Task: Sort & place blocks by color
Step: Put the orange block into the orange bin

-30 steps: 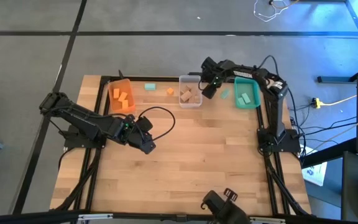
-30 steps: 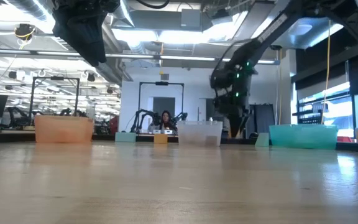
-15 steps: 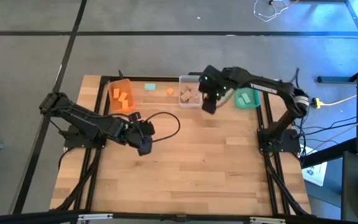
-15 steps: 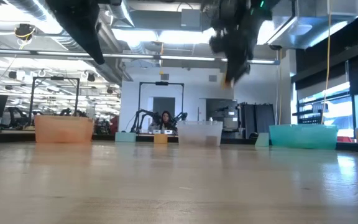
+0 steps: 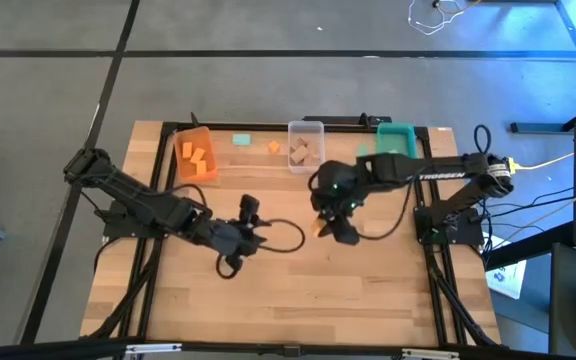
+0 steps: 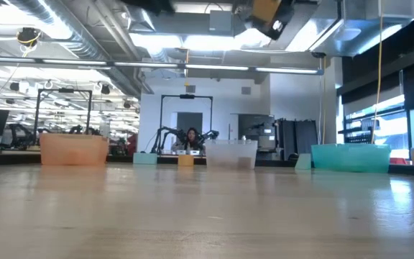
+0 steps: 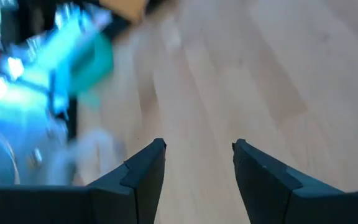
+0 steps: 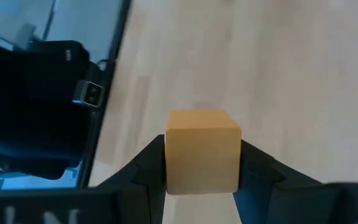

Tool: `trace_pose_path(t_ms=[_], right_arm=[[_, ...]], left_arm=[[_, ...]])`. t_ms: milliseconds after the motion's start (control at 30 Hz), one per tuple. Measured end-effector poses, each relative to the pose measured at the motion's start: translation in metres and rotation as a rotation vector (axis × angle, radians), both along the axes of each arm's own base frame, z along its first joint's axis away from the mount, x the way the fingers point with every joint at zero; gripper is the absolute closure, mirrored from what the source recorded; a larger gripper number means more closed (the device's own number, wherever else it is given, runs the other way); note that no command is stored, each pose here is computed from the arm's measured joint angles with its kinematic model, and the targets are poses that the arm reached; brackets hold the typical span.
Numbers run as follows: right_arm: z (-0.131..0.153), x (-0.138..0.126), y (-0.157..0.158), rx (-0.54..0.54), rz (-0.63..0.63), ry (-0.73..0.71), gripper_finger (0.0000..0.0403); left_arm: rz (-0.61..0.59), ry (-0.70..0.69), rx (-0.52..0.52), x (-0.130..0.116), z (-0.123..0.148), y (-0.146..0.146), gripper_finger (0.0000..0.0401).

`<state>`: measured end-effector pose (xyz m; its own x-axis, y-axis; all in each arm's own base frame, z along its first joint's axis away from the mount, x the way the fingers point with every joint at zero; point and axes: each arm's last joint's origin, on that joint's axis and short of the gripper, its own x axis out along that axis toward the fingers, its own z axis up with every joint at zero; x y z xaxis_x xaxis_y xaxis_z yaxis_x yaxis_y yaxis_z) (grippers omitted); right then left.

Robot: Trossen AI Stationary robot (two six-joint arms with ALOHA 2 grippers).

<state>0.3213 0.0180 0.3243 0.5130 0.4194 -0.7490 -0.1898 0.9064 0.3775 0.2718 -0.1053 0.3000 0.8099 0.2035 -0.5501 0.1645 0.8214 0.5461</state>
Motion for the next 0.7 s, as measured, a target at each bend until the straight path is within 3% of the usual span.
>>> trace_pose_path(t_ms=[300, 700], right_arm=[[0.003, 0.004, 0.023, -0.001, 0.064, -0.068, 0.027], [0.002, 0.008, 0.025, -0.026, 0.058, -0.093, 0.027]], left_arm=[[-0.219, -0.193, 0.085, 0.006, 0.02, -0.022, 0.0222], [-0.284, -0.326, 0.271, 0.032, 0.024, -0.015, 0.0222]])
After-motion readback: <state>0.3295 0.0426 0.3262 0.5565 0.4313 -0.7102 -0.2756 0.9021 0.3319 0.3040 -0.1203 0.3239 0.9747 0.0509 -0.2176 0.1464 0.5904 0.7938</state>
